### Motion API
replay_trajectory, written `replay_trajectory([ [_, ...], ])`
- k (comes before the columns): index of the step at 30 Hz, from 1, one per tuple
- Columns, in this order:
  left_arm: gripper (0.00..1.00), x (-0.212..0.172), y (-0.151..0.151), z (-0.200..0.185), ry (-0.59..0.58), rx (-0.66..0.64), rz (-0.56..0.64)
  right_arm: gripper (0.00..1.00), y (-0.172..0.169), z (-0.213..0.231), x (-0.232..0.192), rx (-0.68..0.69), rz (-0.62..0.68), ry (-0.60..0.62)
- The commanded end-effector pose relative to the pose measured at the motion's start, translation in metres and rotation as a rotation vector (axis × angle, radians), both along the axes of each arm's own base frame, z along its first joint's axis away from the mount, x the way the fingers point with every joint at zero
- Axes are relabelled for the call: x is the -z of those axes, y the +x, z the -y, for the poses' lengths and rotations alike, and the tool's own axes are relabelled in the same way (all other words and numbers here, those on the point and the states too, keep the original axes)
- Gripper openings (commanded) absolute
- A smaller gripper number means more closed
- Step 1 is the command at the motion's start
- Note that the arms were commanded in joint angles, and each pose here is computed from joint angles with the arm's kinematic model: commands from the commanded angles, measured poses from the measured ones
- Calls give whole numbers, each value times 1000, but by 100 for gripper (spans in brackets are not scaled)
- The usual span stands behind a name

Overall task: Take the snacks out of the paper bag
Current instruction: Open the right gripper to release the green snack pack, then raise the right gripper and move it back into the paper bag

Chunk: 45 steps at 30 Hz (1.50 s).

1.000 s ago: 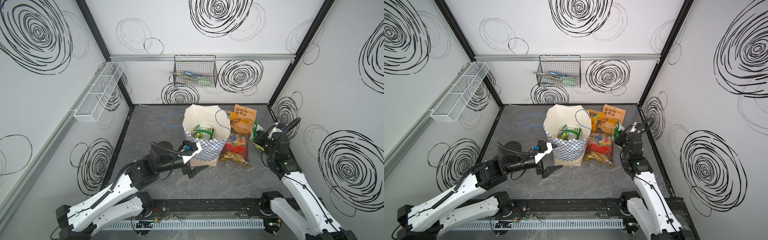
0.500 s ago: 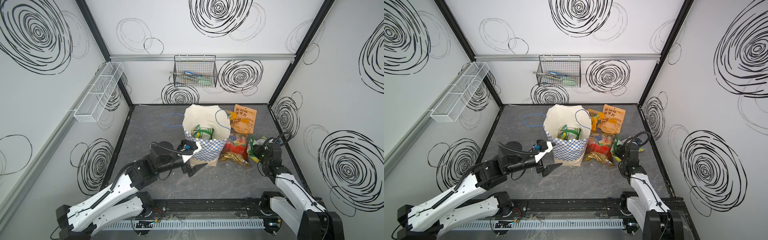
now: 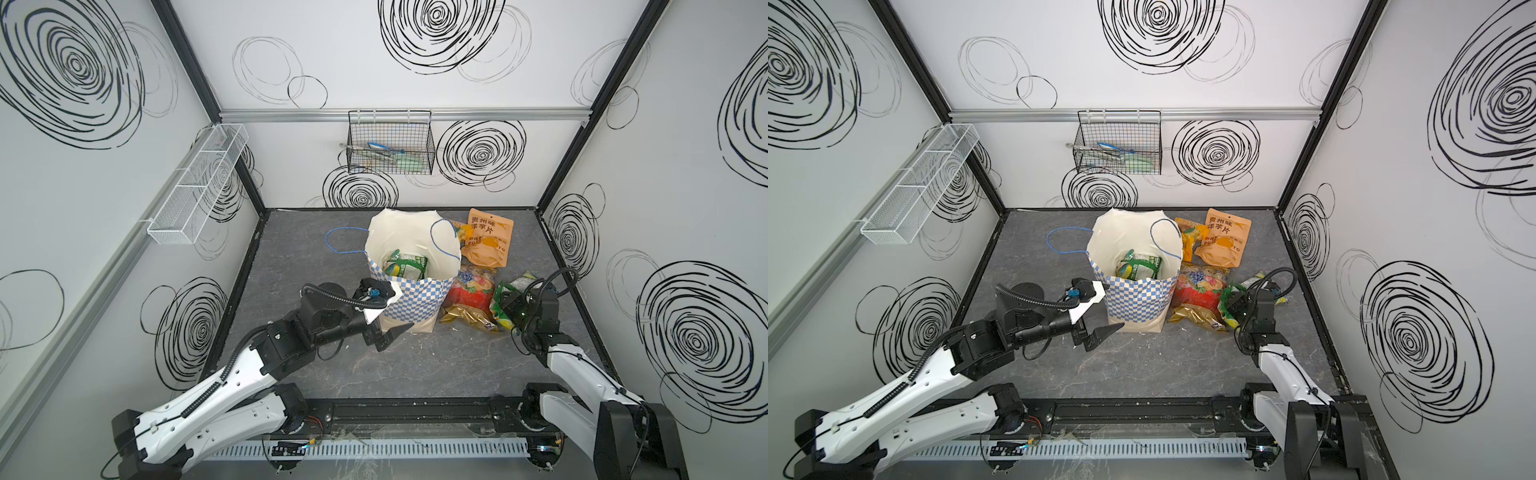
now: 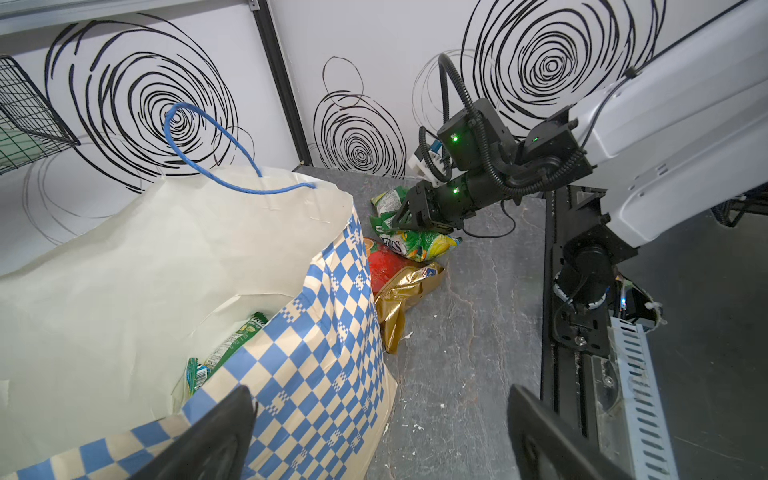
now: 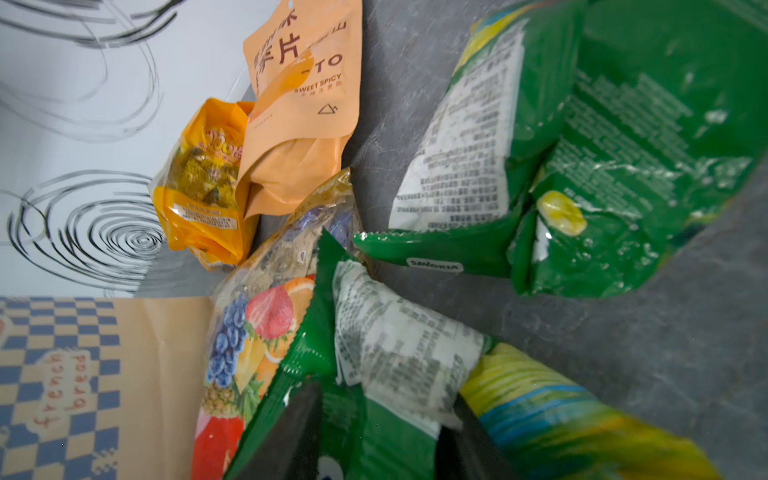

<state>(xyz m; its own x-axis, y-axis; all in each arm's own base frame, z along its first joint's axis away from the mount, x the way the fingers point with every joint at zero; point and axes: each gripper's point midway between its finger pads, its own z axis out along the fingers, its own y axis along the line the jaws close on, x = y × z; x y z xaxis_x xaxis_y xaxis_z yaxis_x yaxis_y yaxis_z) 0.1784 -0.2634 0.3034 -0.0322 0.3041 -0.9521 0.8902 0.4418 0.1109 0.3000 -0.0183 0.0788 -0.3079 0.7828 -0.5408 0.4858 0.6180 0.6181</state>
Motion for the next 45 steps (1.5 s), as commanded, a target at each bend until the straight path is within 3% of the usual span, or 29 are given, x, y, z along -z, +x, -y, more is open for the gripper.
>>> replay_trajectory([
  [1,97,-16,7,-5,-38,-41,55,65,2,3,-16,45,44,32],
  [5,97,-20,14,-14,-57,-110,78,95,1,0,-32,27,91,43],
  [7,97,-22,18,-20,-67,-143,95,100,1,-3,-47,0,135,33],
  [17,96,-33,34,-47,-132,-277,159,100,3,-27,-164,-196,432,-77],
  [25,96,-35,53,-61,-165,-325,141,100,27,-84,-268,-509,552,-127],
  [29,96,-36,57,-68,-170,-344,137,100,40,-134,-309,-654,573,-264],
  [35,96,-28,62,-67,-104,-350,118,100,57,-222,-326,-925,504,-385],
  [45,96,-35,51,-63,-123,-299,124,99,66,-322,-308,-1139,393,-595],
])
